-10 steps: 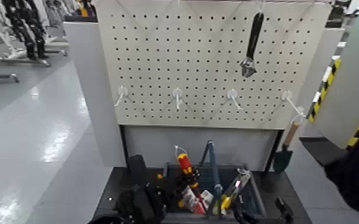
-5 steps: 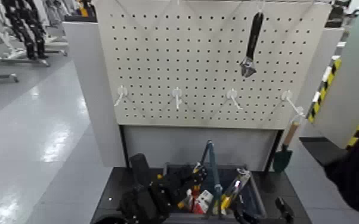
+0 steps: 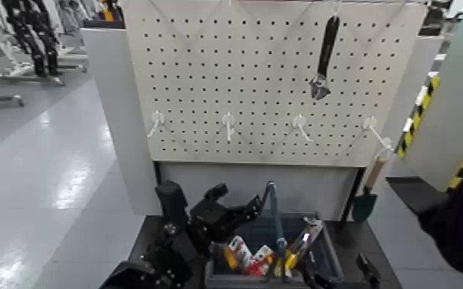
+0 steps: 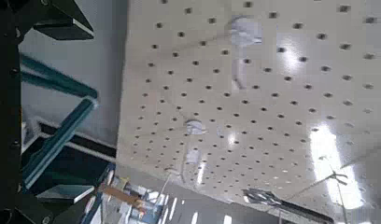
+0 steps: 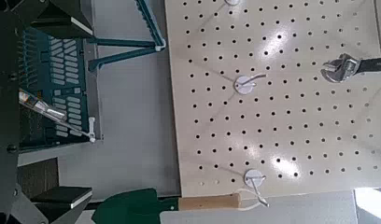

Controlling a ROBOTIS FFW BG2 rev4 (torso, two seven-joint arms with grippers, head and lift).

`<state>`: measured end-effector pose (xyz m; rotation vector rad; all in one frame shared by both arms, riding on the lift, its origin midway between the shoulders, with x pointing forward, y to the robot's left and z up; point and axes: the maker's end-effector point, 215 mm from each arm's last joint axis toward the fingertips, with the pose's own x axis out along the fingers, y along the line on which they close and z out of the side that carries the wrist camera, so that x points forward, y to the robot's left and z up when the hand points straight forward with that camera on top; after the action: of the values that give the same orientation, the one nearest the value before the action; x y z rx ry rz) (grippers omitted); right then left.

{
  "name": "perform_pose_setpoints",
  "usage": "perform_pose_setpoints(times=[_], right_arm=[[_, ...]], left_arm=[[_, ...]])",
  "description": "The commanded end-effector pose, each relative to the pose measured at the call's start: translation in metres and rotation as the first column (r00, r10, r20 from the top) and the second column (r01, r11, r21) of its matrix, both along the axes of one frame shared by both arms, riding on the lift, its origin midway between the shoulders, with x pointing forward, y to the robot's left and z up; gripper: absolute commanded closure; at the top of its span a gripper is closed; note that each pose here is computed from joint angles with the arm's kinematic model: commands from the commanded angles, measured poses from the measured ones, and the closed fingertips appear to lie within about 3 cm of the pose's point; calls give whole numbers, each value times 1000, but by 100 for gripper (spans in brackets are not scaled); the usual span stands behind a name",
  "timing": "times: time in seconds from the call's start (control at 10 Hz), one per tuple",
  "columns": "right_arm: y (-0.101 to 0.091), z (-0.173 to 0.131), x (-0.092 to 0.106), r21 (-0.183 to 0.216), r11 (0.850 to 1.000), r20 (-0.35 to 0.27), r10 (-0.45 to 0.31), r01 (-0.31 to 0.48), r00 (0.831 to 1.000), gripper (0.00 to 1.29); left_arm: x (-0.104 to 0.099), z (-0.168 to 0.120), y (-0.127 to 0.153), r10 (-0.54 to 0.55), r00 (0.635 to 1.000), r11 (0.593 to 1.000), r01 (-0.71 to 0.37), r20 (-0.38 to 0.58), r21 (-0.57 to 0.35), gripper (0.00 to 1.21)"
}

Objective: Put the red screwdriver into the crate.

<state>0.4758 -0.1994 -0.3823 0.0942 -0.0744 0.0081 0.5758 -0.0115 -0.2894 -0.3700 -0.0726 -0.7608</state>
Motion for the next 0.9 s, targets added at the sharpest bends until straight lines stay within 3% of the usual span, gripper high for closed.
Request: perform_pose_setpoints(times=[0.1, 0.3, 0.5, 0.9], right_arm=[[0, 1, -1, 2, 1000, 3, -1, 1, 1000, 12], [0, -1, -2, 3, 1000, -1, -1, 1, 1000, 12], [-1, 1, -1, 7, 1000, 4, -4, 4, 1000, 12], [-5, 3, -4, 8, 1000, 15, -16, 15, 1000, 13]], left_arm=[[3, 41, 33, 110, 979, 989, -125, 169, 76, 13], [2, 38, 63, 209, 954, 961, -241, 215, 134, 13], [-2, 18, 103, 320, 925, 923, -353, 203, 155, 13], [-24, -30, 145, 394, 911, 877, -413, 124, 246, 13]])
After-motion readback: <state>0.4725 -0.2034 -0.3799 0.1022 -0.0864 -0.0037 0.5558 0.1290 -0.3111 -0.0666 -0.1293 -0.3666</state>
